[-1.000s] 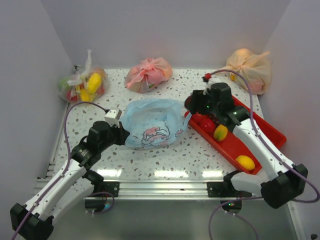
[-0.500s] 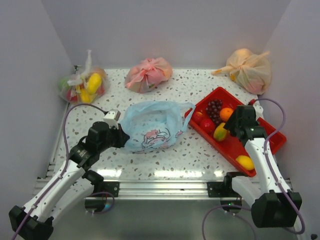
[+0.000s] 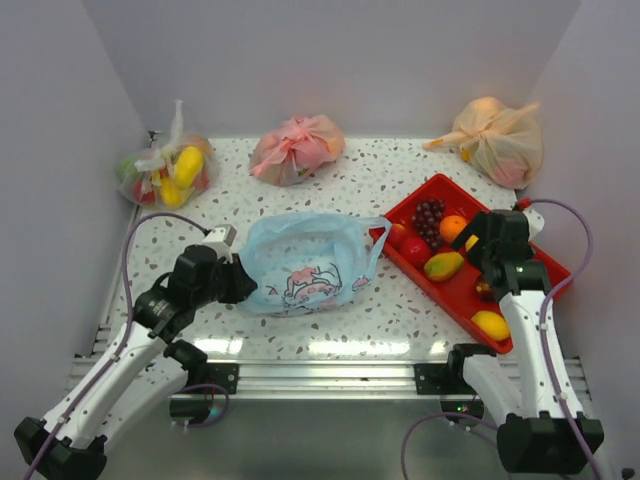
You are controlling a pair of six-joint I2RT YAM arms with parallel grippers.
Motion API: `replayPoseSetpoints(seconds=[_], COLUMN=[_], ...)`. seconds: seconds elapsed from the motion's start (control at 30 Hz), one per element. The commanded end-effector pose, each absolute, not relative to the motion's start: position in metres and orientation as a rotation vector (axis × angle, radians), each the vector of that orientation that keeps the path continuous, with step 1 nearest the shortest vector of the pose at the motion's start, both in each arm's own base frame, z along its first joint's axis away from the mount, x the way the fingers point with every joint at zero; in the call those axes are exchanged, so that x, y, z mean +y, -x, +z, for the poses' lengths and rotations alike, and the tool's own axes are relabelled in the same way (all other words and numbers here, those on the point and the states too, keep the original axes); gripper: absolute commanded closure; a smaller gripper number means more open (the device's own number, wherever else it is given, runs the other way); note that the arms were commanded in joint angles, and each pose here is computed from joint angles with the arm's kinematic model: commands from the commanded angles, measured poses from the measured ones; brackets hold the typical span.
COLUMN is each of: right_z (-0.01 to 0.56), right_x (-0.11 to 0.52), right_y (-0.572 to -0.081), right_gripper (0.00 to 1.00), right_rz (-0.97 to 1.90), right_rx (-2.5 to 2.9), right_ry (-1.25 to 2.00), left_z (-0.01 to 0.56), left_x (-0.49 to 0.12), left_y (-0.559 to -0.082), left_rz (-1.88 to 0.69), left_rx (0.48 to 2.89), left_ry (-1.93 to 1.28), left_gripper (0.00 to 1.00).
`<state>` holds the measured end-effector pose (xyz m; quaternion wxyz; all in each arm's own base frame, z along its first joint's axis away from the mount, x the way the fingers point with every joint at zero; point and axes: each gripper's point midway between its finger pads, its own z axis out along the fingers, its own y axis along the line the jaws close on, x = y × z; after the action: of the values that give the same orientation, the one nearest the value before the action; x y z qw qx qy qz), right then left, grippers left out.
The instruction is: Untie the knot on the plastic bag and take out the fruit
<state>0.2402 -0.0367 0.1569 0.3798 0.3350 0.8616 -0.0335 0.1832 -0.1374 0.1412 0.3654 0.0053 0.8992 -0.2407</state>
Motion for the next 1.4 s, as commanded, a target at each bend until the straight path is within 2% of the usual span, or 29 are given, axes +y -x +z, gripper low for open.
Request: replayPoseSetpoints(seconds=[0.0,0.1,0.13,0.2,0.23,0.3,0.57,0.83,1.03,1.37], right_z=[0.22,0.251,0.269,0.284,0.298,0.315,0.363,0.352,0.359,0.349], right_x=[-0.033,-0.029,-0.028,-0.019,-0.019,-0.016,-0.014,-0.022,-0.031,-0.039], right_y=[-0.242,-0.24,-0.24,-0.239,-0.237,-0.234,-0.205,-0.186,-0.16,-0.141], right_gripper=[0.01,0.01,0.01,0.01,0.01,0.01,0.01,0.01,0.01,0.01], right_rz=[-0.007,0.004,0.021,0.044,0.052,0.048,0.042,0.013,-0.001,-0.047], right_rx=[2.063,2.033,1.996,1.983,1.951,1.921,1.734,1.63,1.497,1.465], right_ry=[-0.797,-0.711,-0.69,-0.616,-0.594,-0.536,-0.37,-0.341,-0.316,-0.294], left_z=[0.167,0.181,0.19,0.198,0.21,0.219,0.285,0.329,0.348,0.339], left_x=[-0.136,-0.13,-0.128,-0.123,-0.119,-0.111,-0.067,-0.007,0.03,0.062], left_y=[-0.186,-0.187,-0.189,-0.19,-0.191,-0.19,-0.183,-0.169,-0.151,-0.131], left_rz=[-0.641,-0.619,-0.614,-0.589,-0.582,-0.547,-0.438,-0.281,-0.201,-0.164], left_rx=[2.264,2.234,2.211,2.194,2.161,2.136,1.906,1.62,1.488,1.389], left_ry=[0.049,0.078,0.086,0.098,0.108,0.129,0.248,0.376,0.499,0.656], left_gripper=[0.78,0.61,0.46,0.31,0.14,0.02,0.0,0.0,0.0,0.0])
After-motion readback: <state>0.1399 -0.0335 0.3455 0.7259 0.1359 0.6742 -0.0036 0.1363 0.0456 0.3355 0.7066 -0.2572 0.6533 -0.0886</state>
